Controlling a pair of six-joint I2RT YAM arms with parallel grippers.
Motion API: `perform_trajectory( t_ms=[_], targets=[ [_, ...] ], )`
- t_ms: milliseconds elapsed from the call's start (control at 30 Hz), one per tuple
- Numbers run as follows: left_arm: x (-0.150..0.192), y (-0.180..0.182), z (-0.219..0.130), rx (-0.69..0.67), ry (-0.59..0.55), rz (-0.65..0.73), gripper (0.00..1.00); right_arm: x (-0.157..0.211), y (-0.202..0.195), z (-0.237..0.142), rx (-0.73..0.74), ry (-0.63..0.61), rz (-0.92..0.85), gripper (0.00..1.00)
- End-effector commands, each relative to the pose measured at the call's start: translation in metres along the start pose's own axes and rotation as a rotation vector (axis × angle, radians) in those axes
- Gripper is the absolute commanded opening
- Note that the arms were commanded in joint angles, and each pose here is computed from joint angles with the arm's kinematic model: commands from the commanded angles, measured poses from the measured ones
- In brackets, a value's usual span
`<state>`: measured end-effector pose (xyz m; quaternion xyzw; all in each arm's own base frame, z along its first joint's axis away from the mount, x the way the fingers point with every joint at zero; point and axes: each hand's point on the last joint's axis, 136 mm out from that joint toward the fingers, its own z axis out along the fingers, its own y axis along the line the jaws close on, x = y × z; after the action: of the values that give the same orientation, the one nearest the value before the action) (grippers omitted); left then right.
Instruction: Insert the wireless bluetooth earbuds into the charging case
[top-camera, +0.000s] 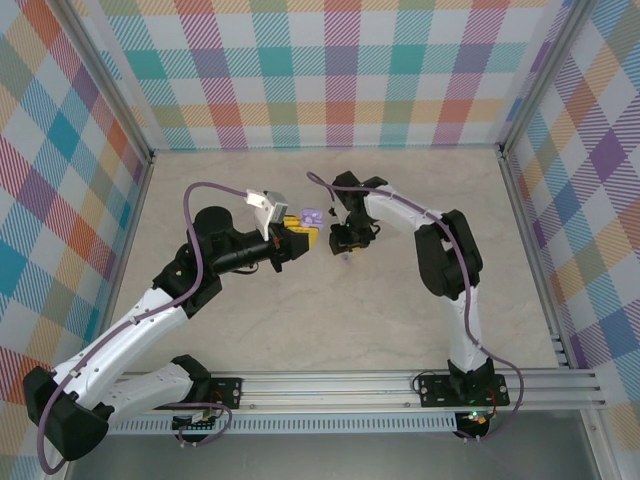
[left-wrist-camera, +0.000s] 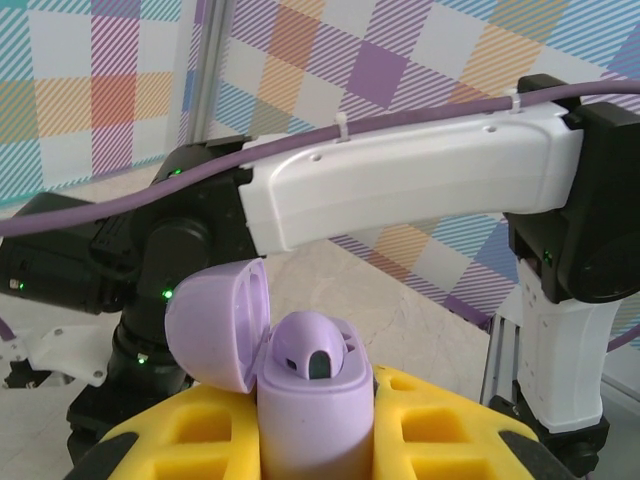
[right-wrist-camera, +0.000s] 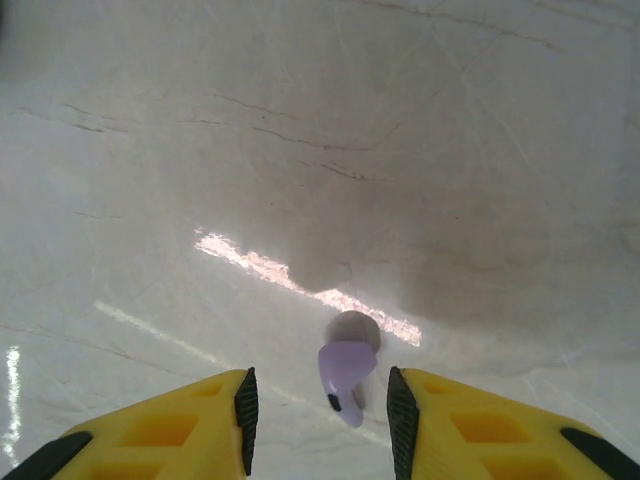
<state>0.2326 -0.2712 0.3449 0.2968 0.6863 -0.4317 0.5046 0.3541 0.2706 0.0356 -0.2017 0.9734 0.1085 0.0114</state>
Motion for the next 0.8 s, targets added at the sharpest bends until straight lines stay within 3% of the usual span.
perform_trajectory(
  t_ms=[0, 767],
  targets=[
    [-0.005, -0.01, 0.0, 0.037, -0.02, 0.014, 0.19, 0.003, -0.004, 0.003, 0.053, 0.033, -0.027, 0.41],
    [-0.002, -0.008, 0.0, 0.029, -0.018, 0.013, 0.19, 0.012, -0.006, 0.027, 0.15, 0.104, -0.061, 0.35]
  ],
)
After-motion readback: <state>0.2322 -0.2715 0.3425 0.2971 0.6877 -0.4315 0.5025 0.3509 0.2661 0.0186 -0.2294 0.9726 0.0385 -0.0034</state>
